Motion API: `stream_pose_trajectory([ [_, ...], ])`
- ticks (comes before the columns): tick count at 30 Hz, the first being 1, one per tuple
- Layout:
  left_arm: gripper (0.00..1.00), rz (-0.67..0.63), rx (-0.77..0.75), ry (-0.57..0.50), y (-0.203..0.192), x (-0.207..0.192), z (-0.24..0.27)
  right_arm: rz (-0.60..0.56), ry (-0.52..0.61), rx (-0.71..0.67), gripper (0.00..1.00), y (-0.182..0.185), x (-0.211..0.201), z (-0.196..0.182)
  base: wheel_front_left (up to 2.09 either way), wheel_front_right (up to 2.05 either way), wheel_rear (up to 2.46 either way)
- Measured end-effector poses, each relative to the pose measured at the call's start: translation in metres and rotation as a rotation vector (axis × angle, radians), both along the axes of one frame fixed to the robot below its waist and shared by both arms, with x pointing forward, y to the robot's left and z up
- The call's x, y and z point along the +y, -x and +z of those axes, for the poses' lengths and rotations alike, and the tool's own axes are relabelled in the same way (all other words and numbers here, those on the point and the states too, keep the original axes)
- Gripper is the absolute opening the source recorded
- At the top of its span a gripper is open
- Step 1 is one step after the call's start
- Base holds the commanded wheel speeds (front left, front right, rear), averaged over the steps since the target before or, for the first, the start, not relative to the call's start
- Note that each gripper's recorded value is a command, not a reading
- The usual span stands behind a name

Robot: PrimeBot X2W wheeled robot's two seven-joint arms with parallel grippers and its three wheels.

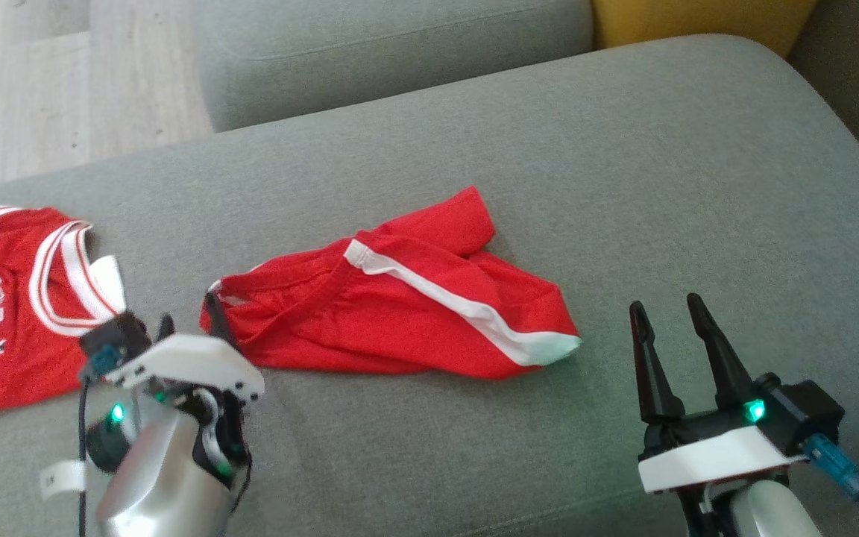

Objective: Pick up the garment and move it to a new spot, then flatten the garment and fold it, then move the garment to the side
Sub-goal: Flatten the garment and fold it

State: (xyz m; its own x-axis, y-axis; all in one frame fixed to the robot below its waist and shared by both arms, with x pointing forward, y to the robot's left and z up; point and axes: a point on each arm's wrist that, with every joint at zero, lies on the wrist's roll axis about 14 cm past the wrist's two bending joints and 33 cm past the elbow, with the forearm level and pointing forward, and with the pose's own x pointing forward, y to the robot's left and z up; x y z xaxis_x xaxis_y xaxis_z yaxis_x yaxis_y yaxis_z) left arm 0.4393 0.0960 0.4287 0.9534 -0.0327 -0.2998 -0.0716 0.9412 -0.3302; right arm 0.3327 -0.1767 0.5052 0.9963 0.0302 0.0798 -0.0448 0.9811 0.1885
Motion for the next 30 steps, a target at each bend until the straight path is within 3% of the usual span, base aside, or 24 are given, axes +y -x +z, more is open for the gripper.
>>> stream_pose_trajectory([
  [4, 1.00, 0.011, -0.108, -0.065, -0.010, 0.006, 0.030, 0.015, 0.001, -0.002, 1.00, -0.002, 0.004, 0.001, 0.00, 0.00, 0.00],
  [7, 1.00, -0.073, -0.187, -0.077, -0.013, -0.015, 0.049, 0.023, 0.004, 0.003, 1.00, -0.004, 0.007, -0.001, 0.00, 0.00, 0.00],
  [12, 1.00, -0.374, -0.102, -0.151, 0.003, -0.090, 0.023, 0.032, 0.006, 0.030, 1.00, -0.002, 0.011, -0.009, 0.00, 0.00, 0.00],
  [16, 1.00, -0.501, -0.048, -0.225, -0.007, -0.119, 0.016, 0.008, 0.007, 0.054, 1.00, 0.000, 0.004, -0.015, 0.00, 0.00, 0.00],
  [30, 1.00, -0.620, 0.122, -0.346, -0.013, -0.134, -0.011, -0.057, 0.007, 0.055, 1.00, 0.005, -0.016, -0.015, 0.00, 0.00, 0.00],
])
